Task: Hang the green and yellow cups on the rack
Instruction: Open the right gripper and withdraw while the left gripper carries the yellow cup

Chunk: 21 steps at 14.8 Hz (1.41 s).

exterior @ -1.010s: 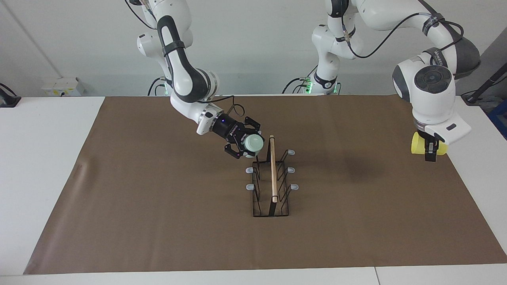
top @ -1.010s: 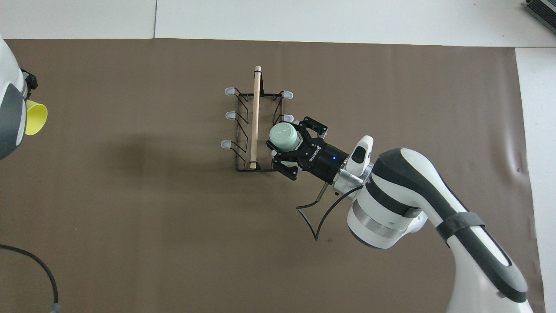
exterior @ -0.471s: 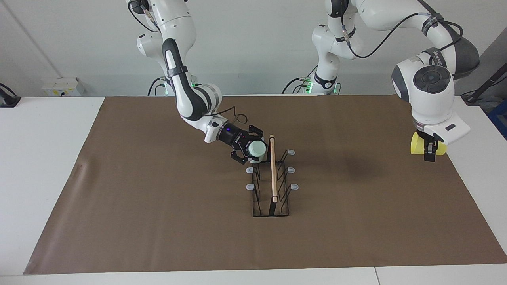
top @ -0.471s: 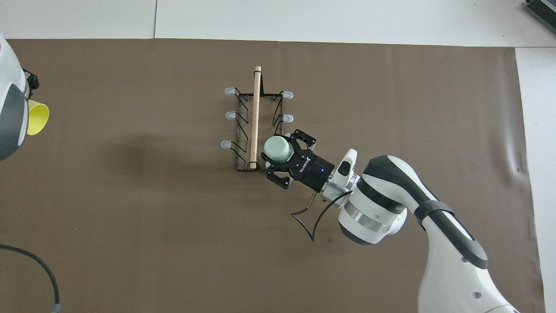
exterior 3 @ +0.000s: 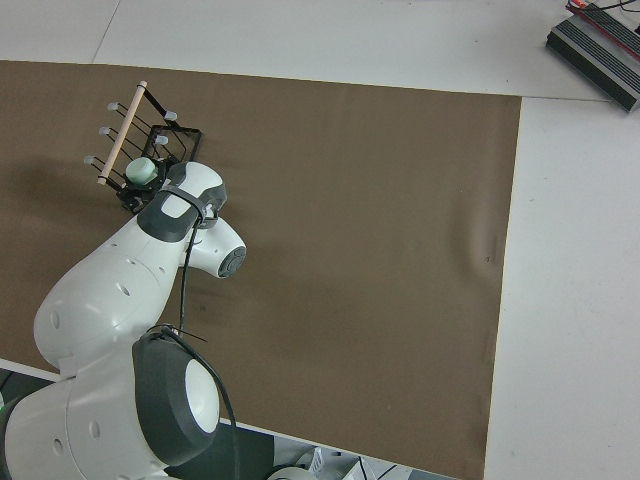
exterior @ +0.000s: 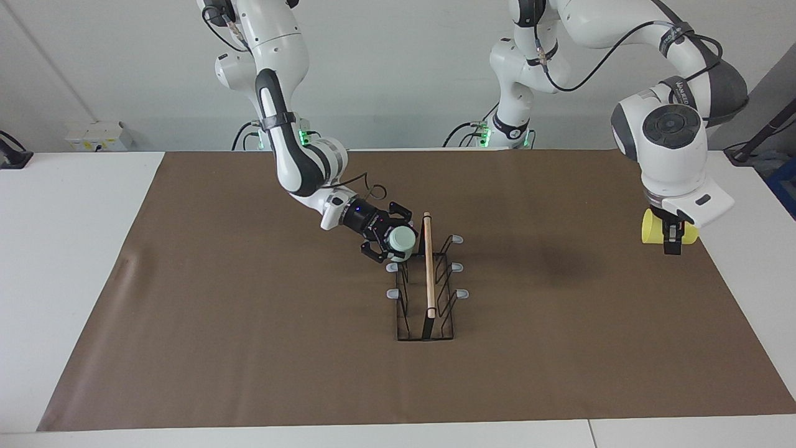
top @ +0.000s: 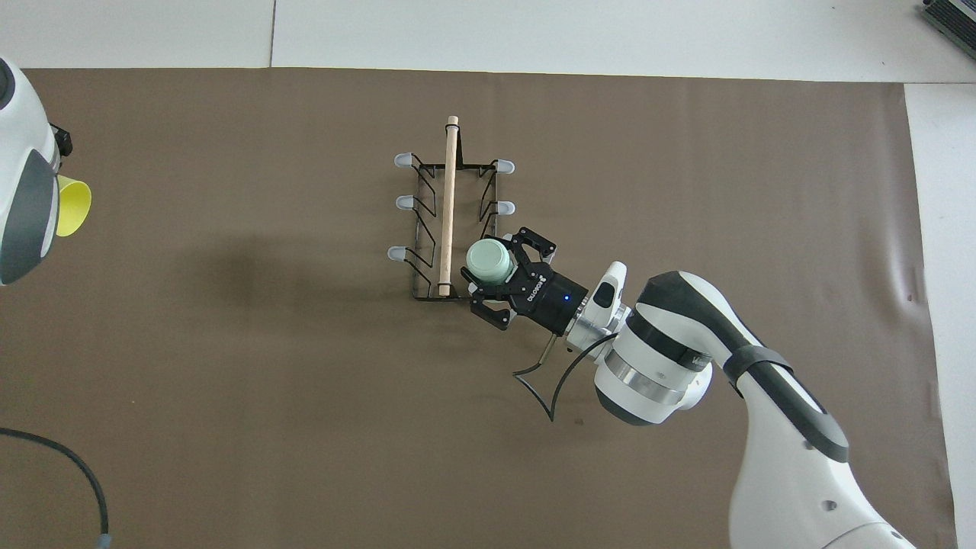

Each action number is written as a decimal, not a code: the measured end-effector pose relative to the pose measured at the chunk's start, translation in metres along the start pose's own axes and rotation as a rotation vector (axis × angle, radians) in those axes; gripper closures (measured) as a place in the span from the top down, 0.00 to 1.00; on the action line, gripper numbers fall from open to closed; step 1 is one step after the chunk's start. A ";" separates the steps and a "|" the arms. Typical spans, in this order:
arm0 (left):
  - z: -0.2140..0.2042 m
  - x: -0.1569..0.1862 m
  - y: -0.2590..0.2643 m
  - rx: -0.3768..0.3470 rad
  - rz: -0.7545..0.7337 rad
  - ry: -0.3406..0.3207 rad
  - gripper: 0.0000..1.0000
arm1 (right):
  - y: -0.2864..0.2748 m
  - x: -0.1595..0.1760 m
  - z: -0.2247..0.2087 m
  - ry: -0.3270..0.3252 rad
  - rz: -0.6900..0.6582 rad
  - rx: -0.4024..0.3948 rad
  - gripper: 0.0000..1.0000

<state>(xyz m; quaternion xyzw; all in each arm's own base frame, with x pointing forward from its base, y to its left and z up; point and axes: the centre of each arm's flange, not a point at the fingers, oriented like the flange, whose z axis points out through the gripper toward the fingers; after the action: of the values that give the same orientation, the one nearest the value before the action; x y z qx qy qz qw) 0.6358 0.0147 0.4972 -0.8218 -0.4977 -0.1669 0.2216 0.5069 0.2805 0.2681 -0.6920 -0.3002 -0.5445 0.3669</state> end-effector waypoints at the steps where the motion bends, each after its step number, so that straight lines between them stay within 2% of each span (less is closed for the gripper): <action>1: -0.001 -0.001 0.000 -0.001 0.000 0.001 0.68 | 0.000 0.000 0.000 0.000 0.000 0.000 0.62; 2: -0.001 -0.001 0.001 -0.001 -0.004 0.002 0.68 | 0.000 0.000 0.000 0.000 0.000 -0.001 0.62; 3: -0.001 -0.002 0.001 -0.001 -0.015 0.003 0.68 | 0.000 0.000 0.000 -0.001 0.000 -0.001 0.67; 6: -0.006 -0.009 0.004 0.003 -0.056 0.018 0.68 | -0.002 0.003 0.003 0.002 -0.004 0.003 0.99; 8: -0.013 -0.020 0.008 0.013 -0.079 0.033 0.68 | -0.002 0.015 0.009 0.023 -0.016 0.007 1.00; 10: -0.021 -0.035 0.012 0.027 -0.104 0.050 0.68 | 0.001 0.031 0.008 0.015 -0.025 -0.017 1.00; 12: -0.031 -0.051 0.017 0.041 -0.119 0.068 0.68 | 0.002 0.057 0.005 0.001 -0.039 -0.046 1.00; 14: -0.041 -0.069 0.020 0.061 -0.117 0.090 0.68 | 0.004 0.087 0.000 -0.016 -0.088 -0.036 1.00; 17: -0.056 -0.097 0.023 0.096 -0.117 0.136 0.68 | 0.024 0.118 -0.013 -0.072 -0.190 0.009 1.00; 21: -0.076 -0.135 0.024 0.132 -0.154 0.189 0.68 | 0.067 0.129 -0.040 -0.174 -0.353 0.035 1.00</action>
<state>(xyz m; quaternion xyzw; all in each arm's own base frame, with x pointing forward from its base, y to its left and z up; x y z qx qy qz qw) 0.5929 -0.1355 0.4897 -0.7453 -0.5461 -0.2270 0.3079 0.5699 0.2122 0.3874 -0.6665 -0.4568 -0.5334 0.2503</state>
